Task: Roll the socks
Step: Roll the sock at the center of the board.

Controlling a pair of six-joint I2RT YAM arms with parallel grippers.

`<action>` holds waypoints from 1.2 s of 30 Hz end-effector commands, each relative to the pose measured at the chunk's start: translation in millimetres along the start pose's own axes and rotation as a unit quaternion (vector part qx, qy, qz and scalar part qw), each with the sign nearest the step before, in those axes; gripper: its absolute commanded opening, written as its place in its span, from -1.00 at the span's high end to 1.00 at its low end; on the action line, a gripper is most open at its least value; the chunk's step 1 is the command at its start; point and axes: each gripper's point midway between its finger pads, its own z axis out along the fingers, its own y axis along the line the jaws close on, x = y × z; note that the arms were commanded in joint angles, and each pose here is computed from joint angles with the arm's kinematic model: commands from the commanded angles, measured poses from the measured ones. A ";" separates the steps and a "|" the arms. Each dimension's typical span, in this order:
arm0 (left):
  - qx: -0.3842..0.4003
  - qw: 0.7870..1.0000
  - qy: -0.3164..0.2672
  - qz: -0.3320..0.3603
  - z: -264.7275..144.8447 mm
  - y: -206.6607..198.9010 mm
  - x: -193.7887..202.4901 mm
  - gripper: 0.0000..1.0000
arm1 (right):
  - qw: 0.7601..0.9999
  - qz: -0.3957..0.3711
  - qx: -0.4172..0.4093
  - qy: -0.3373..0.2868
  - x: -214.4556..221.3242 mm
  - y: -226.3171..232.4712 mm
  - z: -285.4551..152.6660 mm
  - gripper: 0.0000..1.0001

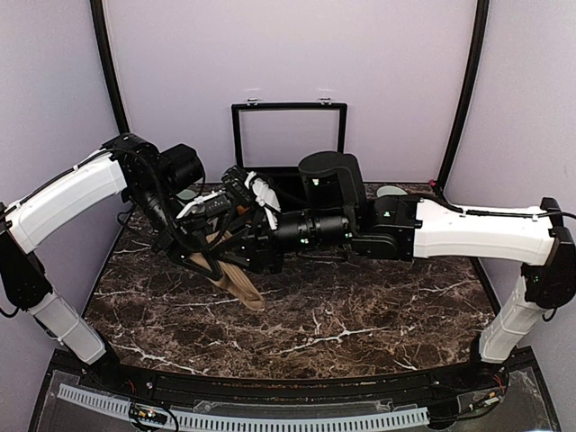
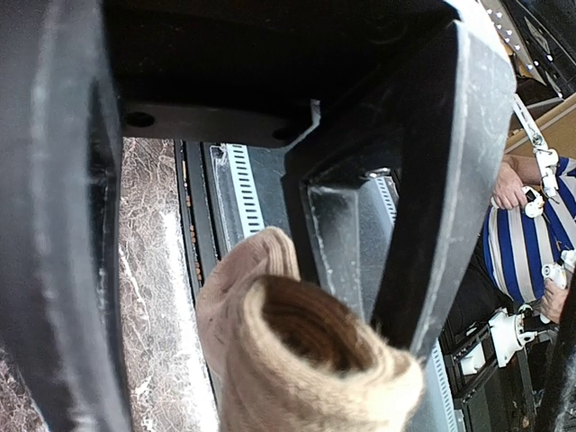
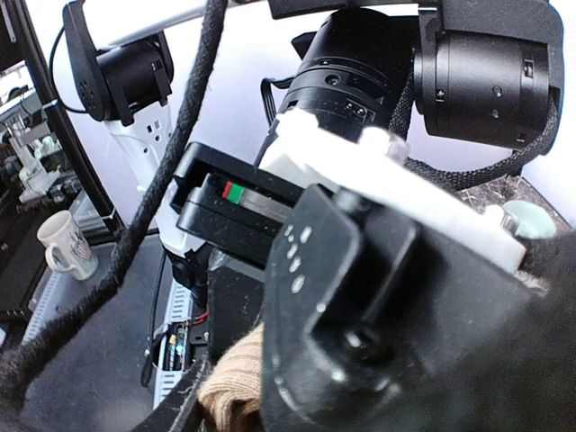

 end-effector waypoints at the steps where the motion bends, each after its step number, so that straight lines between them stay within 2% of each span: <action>1: 0.005 1.000 -0.004 0.014 -2.7 -11.5 -5.4 1.00 | 0.999 -0.006 0.014 -0.032 -21.1 -6.6 -3.3 0.04; 5: 0.004 1.000 -0.002 0.012 -2.7 -10.7 -4.6 1.00 | 0.999 -0.009 0.009 -0.043 -30.3 -6.1 -8.8 -0.03; 8: 0.002 1.000 -0.002 0.013 -2.9 -10.7 -4.9 1.00 | 0.999 -0.006 0.000 -0.039 -30.7 -4.6 -11.3 0.03; 13: -0.001 1.000 0.002 0.012 -2.7 -8.7 -4.2 1.00 | 0.999 0.005 -0.016 -0.027 -25.5 -1.6 -9.5 0.54; 15: -0.001 1.000 0.004 0.011 -2.3 -7.7 -3.0 1.00 | 0.999 0.008 -0.020 -0.024 -23.9 -0.8 -8.7 0.64; 18: -0.003 1.000 0.009 0.008 -1.0 -5.3 0.0 1.00 | 0.999 0.009 -0.021 -0.023 -25.0 -1.5 -8.3 0.61; 19: -0.003 1.000 0.011 0.007 -0.5 -4.3 1.2 1.00 | 0.999 0.008 -0.021 -0.023 -25.9 -1.7 -7.9 0.55; 21: -0.003 1.000 0.015 0.004 0.7 -2.9 3.5 1.00 | 1.000 0.007 -0.014 -0.022 -27.3 -4.0 -7.4 0.24; 23: -0.004 1.000 0.016 0.002 0.8 -2.7 5.0 1.00 | 1.000 0.003 -0.009 -0.023 -28.5 -5.4 -7.6 0.19; 25: -0.004 1.000 0.017 0.002 1.1 -2.4 5.8 1.00 | 1.000 0.000 -0.007 -0.022 -29.2 -6.7 -7.6 0.29; 32: -0.006 1.000 0.019 0.003 0.9 -1.4 6.0 1.00 | 1.000 0.006 -0.019 -0.006 -20.4 -4.2 -5.1 0.97; 36: -0.015 1.000 0.026 0.003 0.1 3.4 5.2 0.98 | 1.000 0.019 -0.021 0.003 -13.9 -4.2 -4.9 1.00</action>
